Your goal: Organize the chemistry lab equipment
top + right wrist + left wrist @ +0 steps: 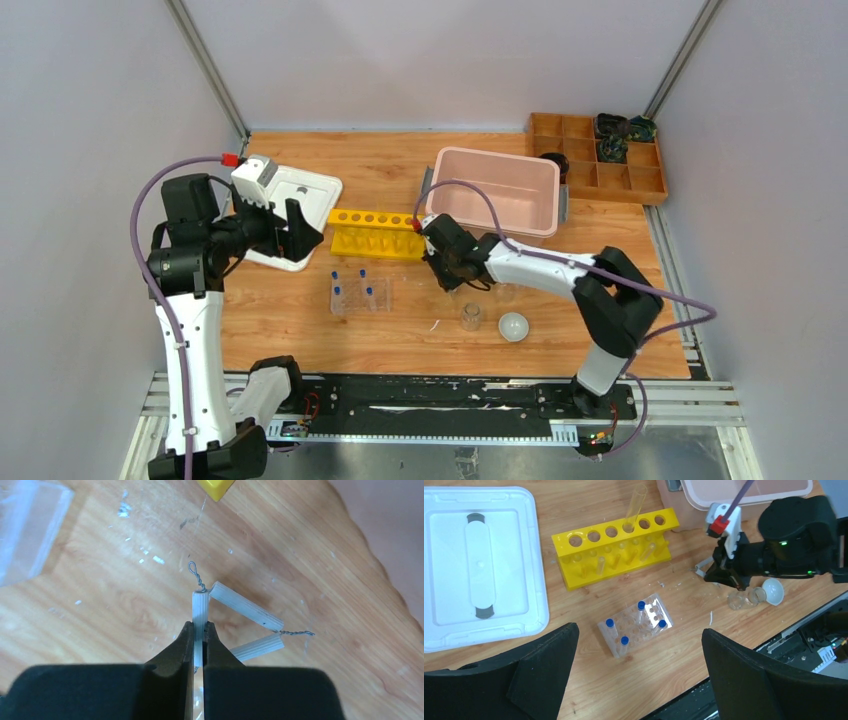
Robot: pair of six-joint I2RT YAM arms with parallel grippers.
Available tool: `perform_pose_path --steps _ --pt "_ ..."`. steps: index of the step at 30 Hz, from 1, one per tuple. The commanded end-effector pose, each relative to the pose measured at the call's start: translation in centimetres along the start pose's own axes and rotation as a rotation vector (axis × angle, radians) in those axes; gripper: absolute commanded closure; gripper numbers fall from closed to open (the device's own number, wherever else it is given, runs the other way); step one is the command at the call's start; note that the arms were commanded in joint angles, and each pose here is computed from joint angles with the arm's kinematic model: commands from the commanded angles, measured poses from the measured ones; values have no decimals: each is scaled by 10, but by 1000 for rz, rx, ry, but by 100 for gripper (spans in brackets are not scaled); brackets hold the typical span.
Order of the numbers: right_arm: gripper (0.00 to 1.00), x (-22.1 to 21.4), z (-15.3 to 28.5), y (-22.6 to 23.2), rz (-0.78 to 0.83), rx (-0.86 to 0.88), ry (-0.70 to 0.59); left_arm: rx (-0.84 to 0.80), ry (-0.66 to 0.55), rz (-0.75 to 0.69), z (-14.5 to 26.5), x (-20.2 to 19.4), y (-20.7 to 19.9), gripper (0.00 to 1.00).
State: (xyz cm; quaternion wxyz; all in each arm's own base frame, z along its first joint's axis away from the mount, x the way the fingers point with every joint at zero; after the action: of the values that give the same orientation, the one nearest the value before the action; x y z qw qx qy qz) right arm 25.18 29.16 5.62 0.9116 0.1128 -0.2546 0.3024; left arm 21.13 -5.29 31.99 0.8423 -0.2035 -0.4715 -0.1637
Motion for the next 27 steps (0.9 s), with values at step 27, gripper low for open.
perform_pose_path --steps 27 --pt "100 181 92 -132 -305 -223 -206 -34 -25 -10 3 10 -7 0"
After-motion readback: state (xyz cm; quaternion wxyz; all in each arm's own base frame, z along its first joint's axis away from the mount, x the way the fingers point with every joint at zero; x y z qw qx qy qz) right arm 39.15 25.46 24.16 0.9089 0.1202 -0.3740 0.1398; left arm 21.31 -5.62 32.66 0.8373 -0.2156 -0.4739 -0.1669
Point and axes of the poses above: each gripper's point midway between its finger pads, its own z axis back along the fingers, its own y axis along the line the jaws close on, x = y × z, the point moved 2 cm from there along z, back along the fingers, and after that the axes turned 3 degrees about -z, right-handed, at the moved point
